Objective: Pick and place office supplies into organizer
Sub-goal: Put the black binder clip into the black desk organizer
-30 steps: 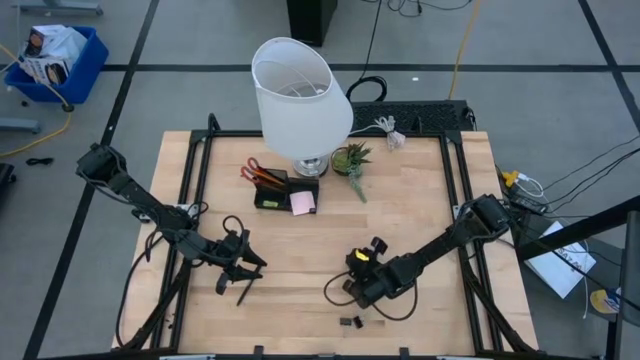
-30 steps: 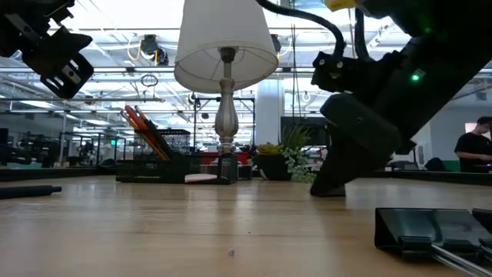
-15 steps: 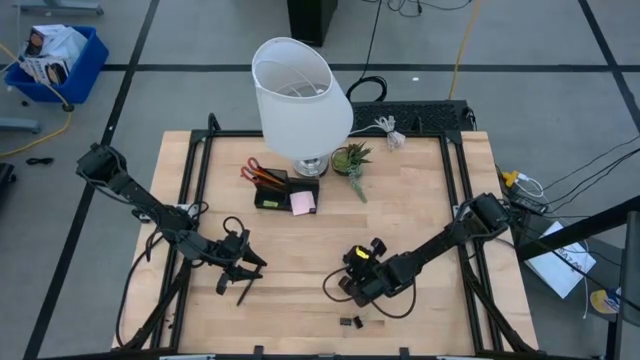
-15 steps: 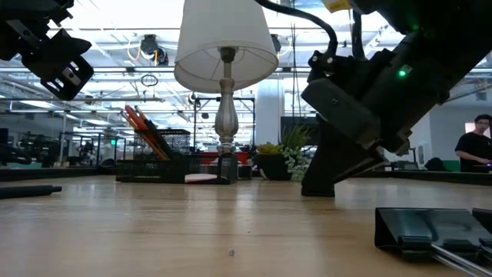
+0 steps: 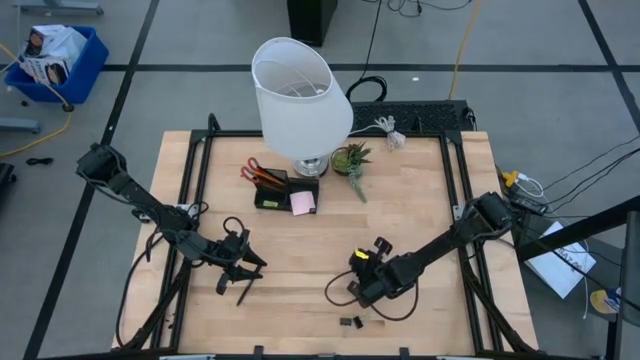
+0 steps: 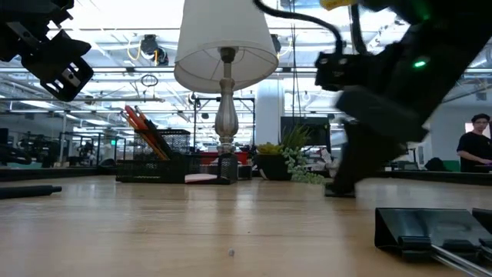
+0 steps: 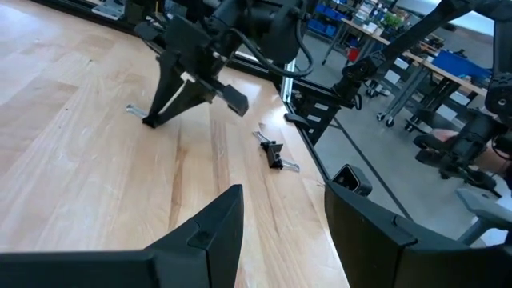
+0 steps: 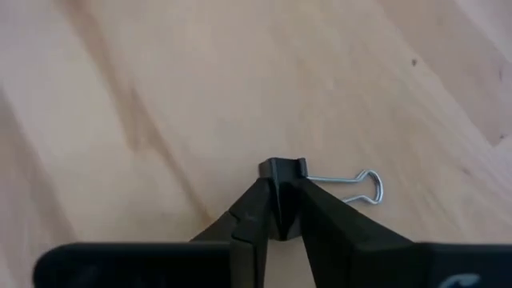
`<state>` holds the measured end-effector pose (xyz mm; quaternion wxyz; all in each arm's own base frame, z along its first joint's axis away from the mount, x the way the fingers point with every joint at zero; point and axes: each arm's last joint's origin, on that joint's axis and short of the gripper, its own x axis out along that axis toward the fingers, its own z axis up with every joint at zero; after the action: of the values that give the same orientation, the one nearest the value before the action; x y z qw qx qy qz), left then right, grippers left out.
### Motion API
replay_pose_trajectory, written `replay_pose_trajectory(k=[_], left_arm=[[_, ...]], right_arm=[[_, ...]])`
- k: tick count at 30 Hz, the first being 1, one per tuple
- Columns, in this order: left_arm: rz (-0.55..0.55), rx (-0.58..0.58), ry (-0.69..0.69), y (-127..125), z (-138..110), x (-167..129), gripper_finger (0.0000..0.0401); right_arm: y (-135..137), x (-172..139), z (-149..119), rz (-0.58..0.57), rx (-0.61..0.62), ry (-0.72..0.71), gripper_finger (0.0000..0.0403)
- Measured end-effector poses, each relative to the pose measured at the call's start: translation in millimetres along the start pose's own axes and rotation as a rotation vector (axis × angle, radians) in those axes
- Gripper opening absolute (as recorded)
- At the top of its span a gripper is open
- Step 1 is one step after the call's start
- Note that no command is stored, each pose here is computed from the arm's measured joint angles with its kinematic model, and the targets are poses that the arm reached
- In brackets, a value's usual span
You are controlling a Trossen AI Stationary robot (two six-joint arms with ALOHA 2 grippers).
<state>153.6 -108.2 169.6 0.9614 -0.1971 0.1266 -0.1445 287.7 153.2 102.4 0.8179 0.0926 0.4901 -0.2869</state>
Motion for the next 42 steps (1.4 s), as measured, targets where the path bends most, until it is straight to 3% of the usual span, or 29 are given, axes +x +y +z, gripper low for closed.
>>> replay_pose_trajectory(k=[5, 9, 17, 24, 37, 42], left_arm=[[0.000, 0.000, 0.000, 0, 0, 0, 0.0179], [0.000, -0.001, -0.001, 0, 0, 0, 0.0179], [0.000, -0.010, -0.001, 0, 0, 0, 0.0179], [0.000, -0.004, -0.001, 0, 0, 0, 0.0179], [-0.004, -0.016, 0.000, 0, 0, 0, 0.0179], [-0.054, -0.022, 0.036, -2, -2, 0, 0.0179]], right_arm=[[-5, -8, -3, 0.027, -0.158, 0.111, 0.0070], [-7, -12, -1, 0.043, -0.310, 0.114, 0.0078], [-8, -10, 3, 0.052, -0.284, 0.119, 0.0057], [2, -11, 12, 0.071, -0.327, -0.071, 0.0009], [18, -19, 48, 0.192, -0.357, -0.379, 0.0000], [21, -18, 65, 0.232, -0.346, -0.489, 0.0000]])
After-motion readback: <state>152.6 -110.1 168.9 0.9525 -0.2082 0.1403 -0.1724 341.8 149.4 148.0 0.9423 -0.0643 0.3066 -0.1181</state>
